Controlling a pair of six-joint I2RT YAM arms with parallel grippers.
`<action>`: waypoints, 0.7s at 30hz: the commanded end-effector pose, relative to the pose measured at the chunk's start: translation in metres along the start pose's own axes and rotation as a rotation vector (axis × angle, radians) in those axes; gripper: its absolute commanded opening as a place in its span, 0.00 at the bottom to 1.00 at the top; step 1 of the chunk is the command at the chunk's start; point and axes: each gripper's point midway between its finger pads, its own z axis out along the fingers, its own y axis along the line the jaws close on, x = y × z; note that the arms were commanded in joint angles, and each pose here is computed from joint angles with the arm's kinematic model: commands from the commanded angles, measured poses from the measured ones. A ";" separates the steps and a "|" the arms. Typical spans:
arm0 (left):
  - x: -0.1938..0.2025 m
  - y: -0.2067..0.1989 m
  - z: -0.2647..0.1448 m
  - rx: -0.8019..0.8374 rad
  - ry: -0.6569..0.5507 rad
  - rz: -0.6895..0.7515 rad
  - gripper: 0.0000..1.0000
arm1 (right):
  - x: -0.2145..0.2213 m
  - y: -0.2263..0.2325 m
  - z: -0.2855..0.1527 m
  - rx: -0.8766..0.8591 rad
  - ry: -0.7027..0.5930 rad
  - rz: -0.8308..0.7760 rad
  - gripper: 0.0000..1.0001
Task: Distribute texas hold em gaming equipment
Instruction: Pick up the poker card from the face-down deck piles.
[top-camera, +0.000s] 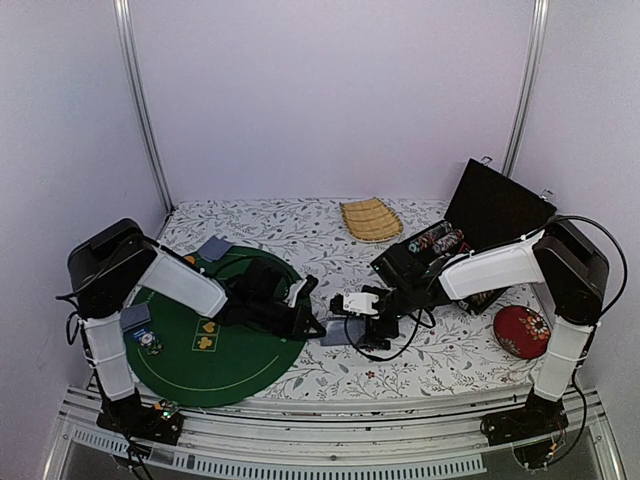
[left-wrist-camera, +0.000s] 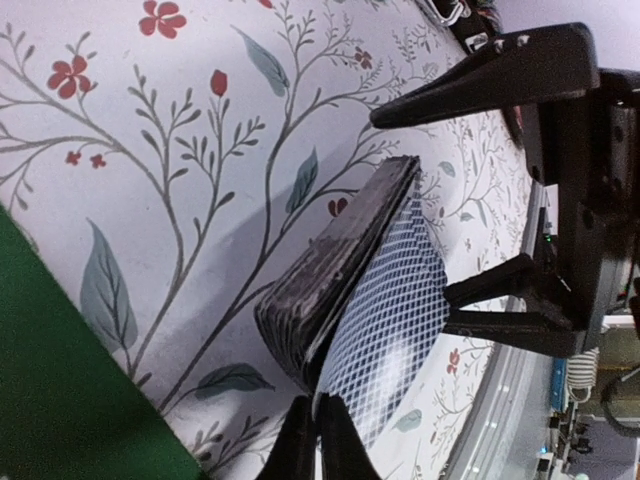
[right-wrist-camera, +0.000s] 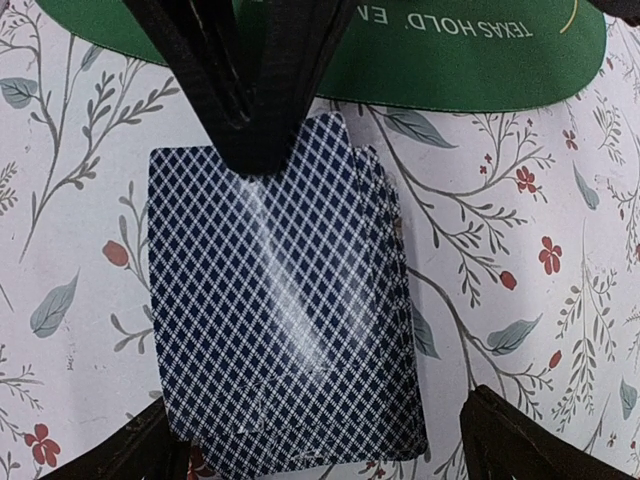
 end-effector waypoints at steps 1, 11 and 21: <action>-0.001 -0.005 -0.006 0.017 -0.002 0.005 0.03 | -0.010 -0.004 -0.012 0.025 -0.028 -0.003 0.96; -0.003 -0.003 -0.020 -0.047 0.013 0.063 0.00 | -0.007 -0.007 -0.013 0.032 -0.018 -0.001 0.96; -0.016 -0.030 -0.049 0.013 -0.012 0.173 0.00 | -0.015 -0.012 -0.028 0.042 -0.044 -0.002 0.96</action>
